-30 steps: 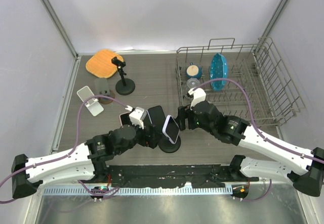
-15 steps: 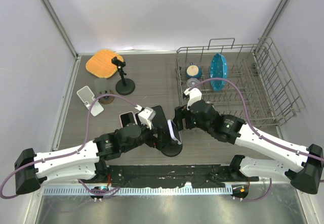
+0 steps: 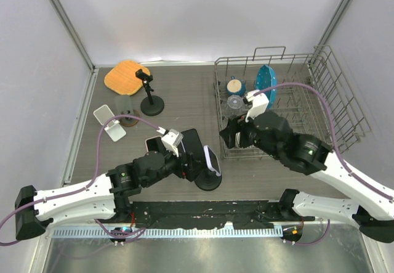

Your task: Remove the phone from the phone stand

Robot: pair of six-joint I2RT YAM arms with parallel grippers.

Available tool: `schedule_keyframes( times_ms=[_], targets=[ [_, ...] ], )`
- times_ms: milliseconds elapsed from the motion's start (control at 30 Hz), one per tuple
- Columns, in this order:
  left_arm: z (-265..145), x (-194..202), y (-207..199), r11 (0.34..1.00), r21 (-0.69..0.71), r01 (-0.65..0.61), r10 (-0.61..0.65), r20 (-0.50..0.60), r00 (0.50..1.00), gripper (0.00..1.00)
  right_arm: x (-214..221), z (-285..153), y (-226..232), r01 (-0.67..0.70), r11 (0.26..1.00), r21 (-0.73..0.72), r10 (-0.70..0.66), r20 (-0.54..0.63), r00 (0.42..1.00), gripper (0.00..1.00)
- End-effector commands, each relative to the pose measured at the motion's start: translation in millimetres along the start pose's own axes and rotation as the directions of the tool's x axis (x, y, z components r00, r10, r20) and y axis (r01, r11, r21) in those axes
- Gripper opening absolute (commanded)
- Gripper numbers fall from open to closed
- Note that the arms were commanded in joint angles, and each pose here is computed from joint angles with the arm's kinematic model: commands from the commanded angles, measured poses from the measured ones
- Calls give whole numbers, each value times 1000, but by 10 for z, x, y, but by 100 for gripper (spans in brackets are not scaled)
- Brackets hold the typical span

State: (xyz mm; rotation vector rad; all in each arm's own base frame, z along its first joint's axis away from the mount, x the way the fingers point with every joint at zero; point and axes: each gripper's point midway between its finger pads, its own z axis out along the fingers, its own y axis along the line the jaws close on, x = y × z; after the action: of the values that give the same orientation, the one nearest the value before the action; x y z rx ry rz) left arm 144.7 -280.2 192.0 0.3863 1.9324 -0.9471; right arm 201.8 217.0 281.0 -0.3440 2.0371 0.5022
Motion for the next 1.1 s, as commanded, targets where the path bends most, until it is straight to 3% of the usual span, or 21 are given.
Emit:
schedule_keyframes(
  times_ms=[0, 233, 367, 667, 967, 1067],
  targets=[
    [30, -159, -37, 1000, -9, -10, 10, 44, 999, 89, -205, -254, 234, -44, 992, -115, 43, -10, 999, 75],
    [107, -179, -106, 1000, 9, -4, 4, 46, 999, 89, 57, -308, 769, 14, 977, -212, -44, -139, 989, 73],
    [122, -201, -148, 1000, 23, 4, -5, 50, 999, 89, 115, -268, 869, 67, 987, -147, -88, -147, 985, 74],
    [57, -187, -80, 1000, 8, 18, -19, 63, 998, 89, 360, -79, 600, 127, 991, 37, -119, -172, 978, 70],
    [-45, -180, -18, 999, 10, -52, 51, 69, 996, 89, 437, -21, 565, 157, 986, 51, -146, -179, 973, 21],
    [-17, -143, -74, 992, 55, -114, 110, 65, 992, 89, 449, -29, 551, 169, 985, 45, -158, -183, 970, 15]
  ],
)
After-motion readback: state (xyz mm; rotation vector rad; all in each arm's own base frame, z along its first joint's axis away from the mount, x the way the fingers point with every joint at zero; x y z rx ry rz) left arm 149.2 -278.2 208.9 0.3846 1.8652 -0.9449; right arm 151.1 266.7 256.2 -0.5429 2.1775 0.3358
